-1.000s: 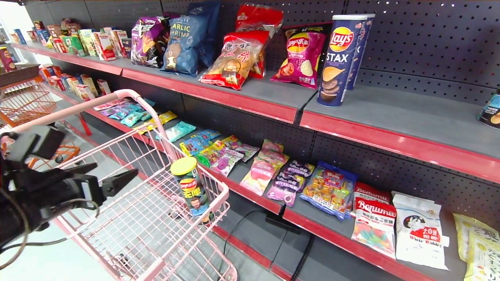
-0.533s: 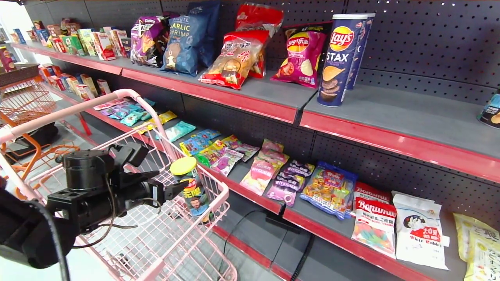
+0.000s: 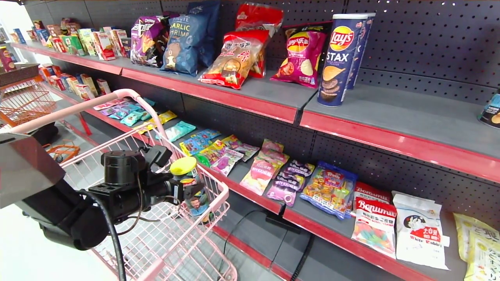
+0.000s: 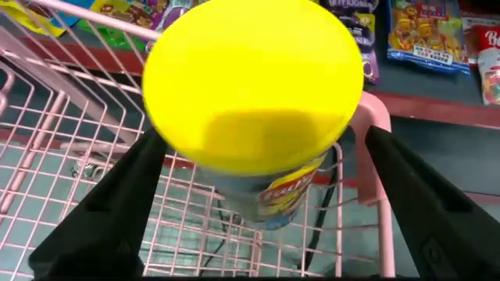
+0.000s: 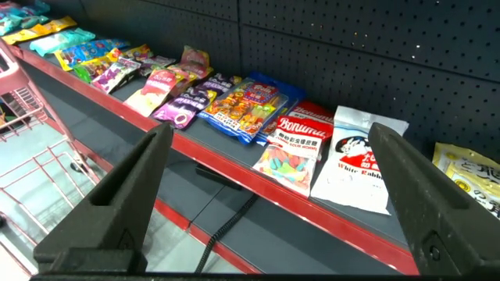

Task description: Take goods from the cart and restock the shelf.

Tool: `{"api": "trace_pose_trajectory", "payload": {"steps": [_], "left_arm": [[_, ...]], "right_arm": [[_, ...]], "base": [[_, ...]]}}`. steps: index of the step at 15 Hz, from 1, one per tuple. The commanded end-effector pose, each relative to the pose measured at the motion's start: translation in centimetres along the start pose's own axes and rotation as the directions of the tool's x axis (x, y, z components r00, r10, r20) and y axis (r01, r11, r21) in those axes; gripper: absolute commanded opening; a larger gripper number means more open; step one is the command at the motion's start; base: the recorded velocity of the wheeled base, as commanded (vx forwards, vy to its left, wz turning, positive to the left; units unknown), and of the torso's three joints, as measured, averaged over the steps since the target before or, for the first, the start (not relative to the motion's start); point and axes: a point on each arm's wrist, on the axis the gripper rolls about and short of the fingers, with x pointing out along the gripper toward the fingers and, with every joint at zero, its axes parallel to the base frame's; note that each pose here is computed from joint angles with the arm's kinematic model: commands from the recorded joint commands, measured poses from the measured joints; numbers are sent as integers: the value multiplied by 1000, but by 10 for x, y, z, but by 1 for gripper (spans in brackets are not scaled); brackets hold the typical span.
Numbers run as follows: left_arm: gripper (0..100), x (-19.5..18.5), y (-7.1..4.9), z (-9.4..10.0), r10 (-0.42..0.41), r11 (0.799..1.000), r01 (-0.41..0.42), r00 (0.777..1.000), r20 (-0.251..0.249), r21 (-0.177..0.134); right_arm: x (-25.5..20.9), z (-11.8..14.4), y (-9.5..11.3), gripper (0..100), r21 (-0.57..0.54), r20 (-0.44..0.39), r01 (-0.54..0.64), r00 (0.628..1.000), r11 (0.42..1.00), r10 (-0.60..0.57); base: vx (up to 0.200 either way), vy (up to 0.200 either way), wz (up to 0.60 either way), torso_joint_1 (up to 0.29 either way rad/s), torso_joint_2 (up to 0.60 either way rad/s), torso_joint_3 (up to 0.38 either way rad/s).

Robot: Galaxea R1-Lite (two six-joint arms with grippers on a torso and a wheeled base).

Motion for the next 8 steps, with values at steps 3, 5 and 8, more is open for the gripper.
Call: {"api": "trace_pose_trajectory", "payload": {"steps": [3,5,8], "left_arm": [[100,12,-4,-5,-13,1000,14,1000,-19,4],[100,16,-2,-6,-8,1000,8,1000,-21,4],[0,16,-2,-5,-6,1000,6,1000,-15,4]], "right_arm": [[0,0,0,100,0,-1,-1,1000,1000,1],[0,0,0,100,0,-1,-1,1000,1000,1],[0,0,0,100,1,-1,-1,1000,1000,1]], "base": [[0,0,0,0,0,0],[0,0,0,0,0,0],[0,0,0,0,0,0]]}}
